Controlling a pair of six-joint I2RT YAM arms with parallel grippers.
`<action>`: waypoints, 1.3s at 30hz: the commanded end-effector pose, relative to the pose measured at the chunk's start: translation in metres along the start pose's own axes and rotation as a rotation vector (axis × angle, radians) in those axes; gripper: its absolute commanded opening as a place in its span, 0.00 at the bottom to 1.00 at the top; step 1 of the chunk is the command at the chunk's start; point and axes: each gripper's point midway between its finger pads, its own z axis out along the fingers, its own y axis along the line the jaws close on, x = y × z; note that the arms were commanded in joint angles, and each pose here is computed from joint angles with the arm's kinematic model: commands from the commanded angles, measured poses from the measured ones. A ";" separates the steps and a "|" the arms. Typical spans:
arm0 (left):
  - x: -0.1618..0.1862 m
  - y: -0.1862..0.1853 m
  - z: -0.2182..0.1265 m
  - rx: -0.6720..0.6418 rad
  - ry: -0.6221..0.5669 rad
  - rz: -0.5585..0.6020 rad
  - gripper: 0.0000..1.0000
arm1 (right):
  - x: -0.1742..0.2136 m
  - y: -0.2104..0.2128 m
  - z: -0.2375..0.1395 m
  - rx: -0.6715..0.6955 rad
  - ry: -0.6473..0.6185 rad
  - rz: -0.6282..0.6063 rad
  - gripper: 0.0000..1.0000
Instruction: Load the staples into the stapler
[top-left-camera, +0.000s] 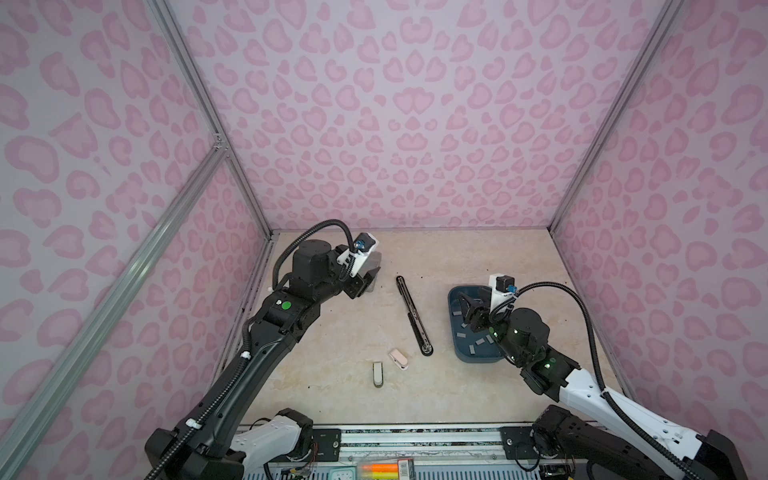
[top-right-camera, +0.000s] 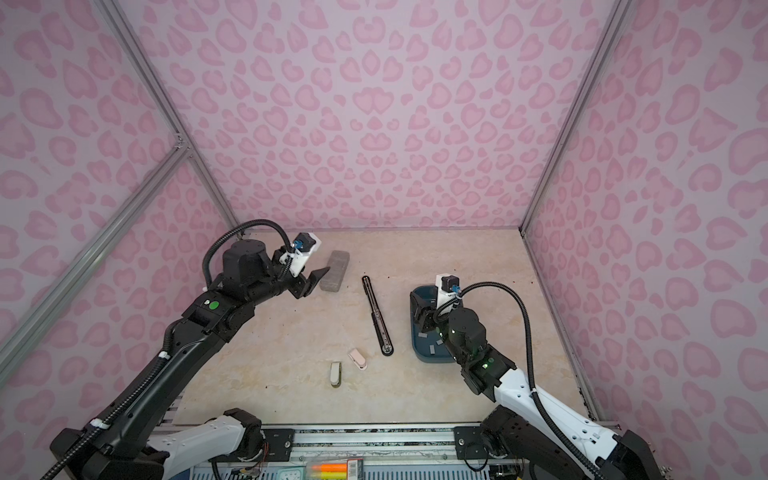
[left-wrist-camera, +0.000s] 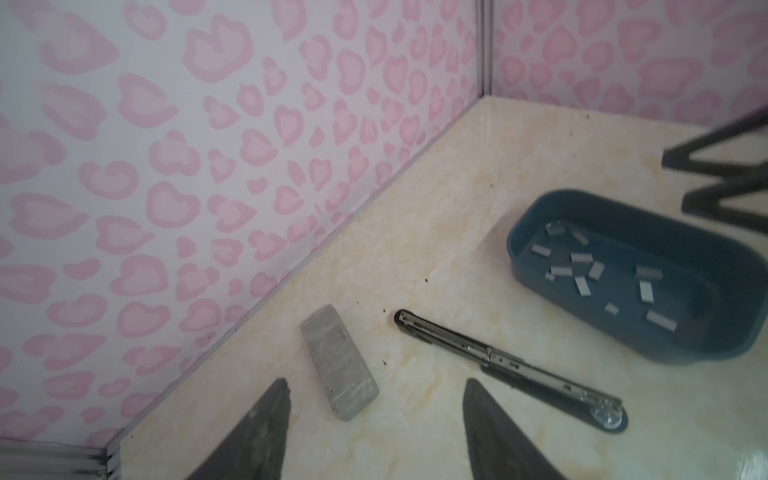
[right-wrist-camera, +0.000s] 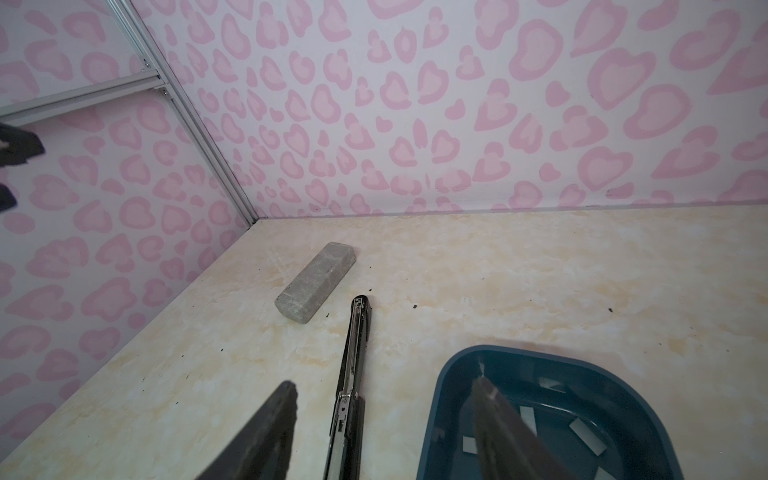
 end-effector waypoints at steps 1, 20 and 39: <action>0.028 -0.035 0.007 0.147 0.084 0.253 0.68 | 0.004 -0.001 -0.002 -0.005 0.008 0.010 0.68; 0.099 -0.156 0.035 0.626 0.271 0.728 0.65 | -0.007 -0.070 -0.004 0.169 -0.005 -0.105 0.81; 0.154 -0.195 0.094 0.729 0.563 0.925 0.57 | -0.005 -0.083 -0.017 0.186 -0.037 -0.036 0.85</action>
